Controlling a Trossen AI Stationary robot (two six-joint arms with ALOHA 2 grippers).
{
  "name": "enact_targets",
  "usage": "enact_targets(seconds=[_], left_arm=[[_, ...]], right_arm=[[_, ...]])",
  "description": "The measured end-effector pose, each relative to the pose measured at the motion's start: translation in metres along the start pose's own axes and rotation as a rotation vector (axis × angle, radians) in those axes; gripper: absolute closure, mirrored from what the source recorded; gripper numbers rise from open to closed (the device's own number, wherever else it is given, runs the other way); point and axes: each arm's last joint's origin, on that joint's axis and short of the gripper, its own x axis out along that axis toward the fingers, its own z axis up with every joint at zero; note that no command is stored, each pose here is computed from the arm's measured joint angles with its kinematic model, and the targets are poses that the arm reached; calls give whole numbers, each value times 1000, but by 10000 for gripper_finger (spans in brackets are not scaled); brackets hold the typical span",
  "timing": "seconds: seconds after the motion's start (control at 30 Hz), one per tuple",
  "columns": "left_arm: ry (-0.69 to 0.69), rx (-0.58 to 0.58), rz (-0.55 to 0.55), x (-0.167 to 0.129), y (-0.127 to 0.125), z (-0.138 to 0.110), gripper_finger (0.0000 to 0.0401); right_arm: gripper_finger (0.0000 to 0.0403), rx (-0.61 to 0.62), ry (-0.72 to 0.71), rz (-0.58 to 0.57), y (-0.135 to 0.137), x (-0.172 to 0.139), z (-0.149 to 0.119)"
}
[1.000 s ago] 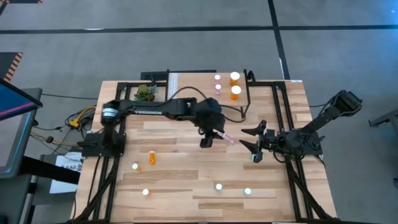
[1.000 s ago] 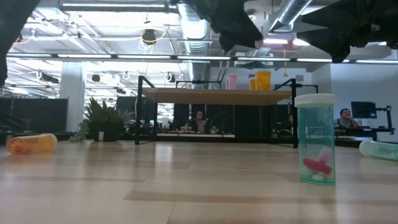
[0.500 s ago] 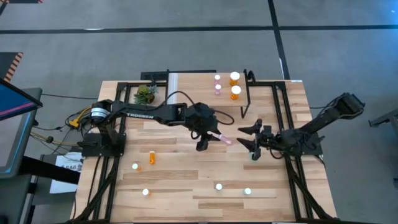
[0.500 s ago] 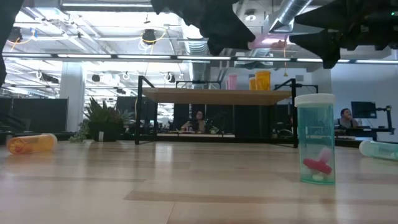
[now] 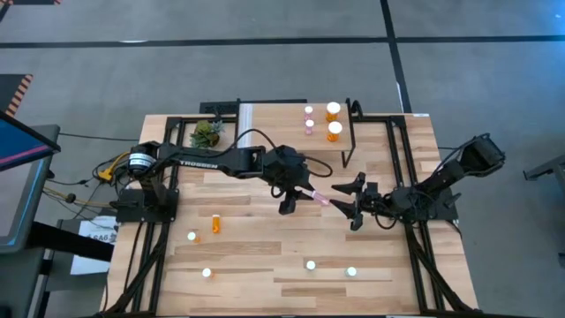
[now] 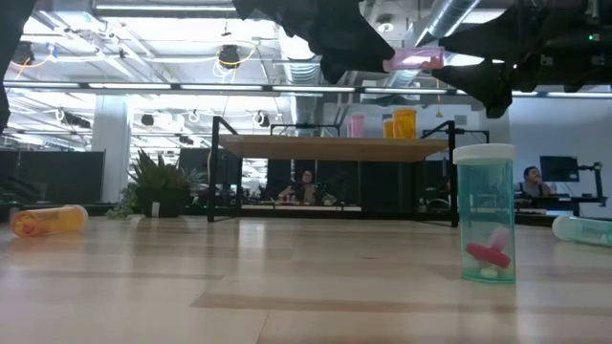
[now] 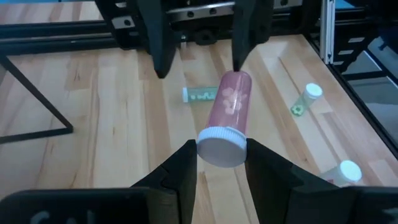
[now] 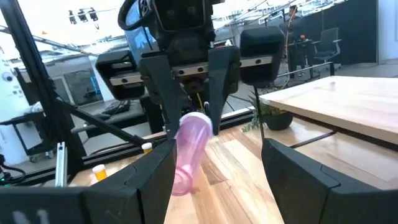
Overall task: Pick and place medicine bottles onto shelf by color
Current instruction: Put the pink pill bottle on the shelf aligned with the other pink pill bottles
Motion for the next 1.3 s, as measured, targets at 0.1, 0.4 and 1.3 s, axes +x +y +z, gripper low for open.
enact_targets(seconds=[0.1,0.4,1.3], left_arm=[[-3,1,0,0,0,0,296],[-65,9,6,0,1,6,296],[-109,6,42,-26,2,19,296]], right_arm=[[143,10,5,-1,0,0,-1],[143,8,14,-3,0,0,-2],[143,-9,75,-60,-2,2,-9]])
